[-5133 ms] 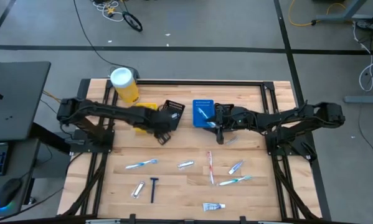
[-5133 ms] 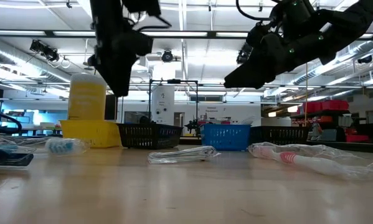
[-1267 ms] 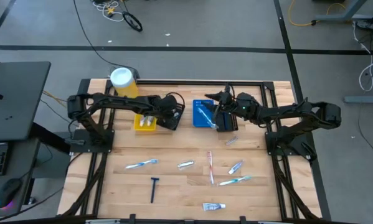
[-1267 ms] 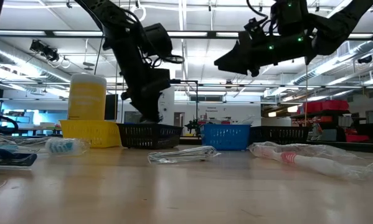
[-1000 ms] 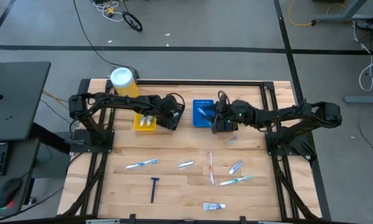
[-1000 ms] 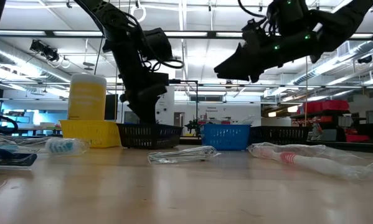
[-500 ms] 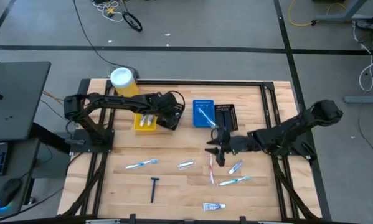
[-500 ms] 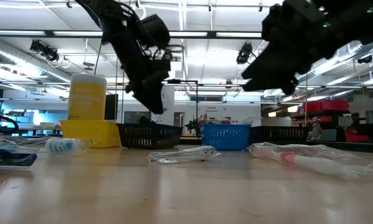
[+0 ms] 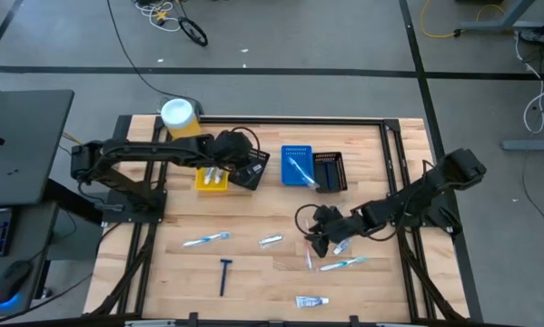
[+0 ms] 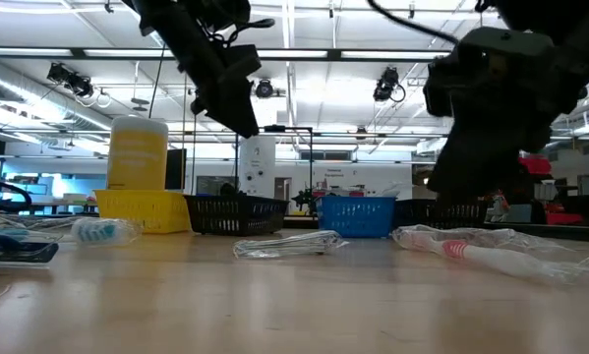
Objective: Pick & Place Travel size toiletries
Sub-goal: Put the orange toothbrush into the blue bin
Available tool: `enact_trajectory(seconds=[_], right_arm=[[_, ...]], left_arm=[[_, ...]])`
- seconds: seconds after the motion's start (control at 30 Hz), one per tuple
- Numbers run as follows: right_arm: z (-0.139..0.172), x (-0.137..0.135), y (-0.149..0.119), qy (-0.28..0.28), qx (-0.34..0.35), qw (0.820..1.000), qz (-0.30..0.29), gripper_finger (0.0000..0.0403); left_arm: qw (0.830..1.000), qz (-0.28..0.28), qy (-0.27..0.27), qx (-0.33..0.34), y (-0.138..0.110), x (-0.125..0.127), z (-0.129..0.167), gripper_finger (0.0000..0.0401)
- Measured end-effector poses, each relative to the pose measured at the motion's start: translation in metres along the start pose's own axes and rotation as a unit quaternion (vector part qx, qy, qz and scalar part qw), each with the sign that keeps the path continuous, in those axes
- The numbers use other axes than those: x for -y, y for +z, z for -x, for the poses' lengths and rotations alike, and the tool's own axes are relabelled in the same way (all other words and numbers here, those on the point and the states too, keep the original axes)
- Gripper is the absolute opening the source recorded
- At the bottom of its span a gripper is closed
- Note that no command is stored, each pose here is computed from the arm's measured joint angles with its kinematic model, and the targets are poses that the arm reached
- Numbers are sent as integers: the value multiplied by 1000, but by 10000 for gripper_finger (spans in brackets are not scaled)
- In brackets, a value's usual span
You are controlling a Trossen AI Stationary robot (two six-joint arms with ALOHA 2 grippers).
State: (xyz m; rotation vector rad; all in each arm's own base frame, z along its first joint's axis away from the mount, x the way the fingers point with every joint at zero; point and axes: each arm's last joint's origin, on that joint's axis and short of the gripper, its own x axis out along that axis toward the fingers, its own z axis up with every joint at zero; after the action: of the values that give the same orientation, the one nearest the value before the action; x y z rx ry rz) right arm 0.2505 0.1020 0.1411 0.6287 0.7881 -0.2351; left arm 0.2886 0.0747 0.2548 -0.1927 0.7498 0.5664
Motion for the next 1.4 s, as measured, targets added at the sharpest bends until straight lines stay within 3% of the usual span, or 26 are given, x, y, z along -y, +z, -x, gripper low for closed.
enact_trajectory(seconds=[0.27, 0.5, 0.87, 1.03, 1.3, 1.4], right_arm=[[-17, 3, -10, -11, -21, 999, -24, 178], [-38, 13, -14, -58, -15, 998, -31, 168], [-42, 17, 6, -61, -16, 997, 54, 26], [-22, 23, 23, -51, -21, 997, 58, 17], [47, 25, 81, -12, 115, 989, 95, 15], [60, 39, 104, -39, 134, 988, 63, 15]], left_arm=[[1000, -15, -8, -7, -3, 7, 2, 155], [999, -39, -7, -8, -3, 7, 2, 155], [999, -47, 7, -23, -7, 5, 2, 155], [998, -48, 22, -31, -9, 4, 2, 154], [998, -46, 23, -31, -9, 4, 2, 153], [999, -40, 20, -21, -7, 5, 1, 153]])
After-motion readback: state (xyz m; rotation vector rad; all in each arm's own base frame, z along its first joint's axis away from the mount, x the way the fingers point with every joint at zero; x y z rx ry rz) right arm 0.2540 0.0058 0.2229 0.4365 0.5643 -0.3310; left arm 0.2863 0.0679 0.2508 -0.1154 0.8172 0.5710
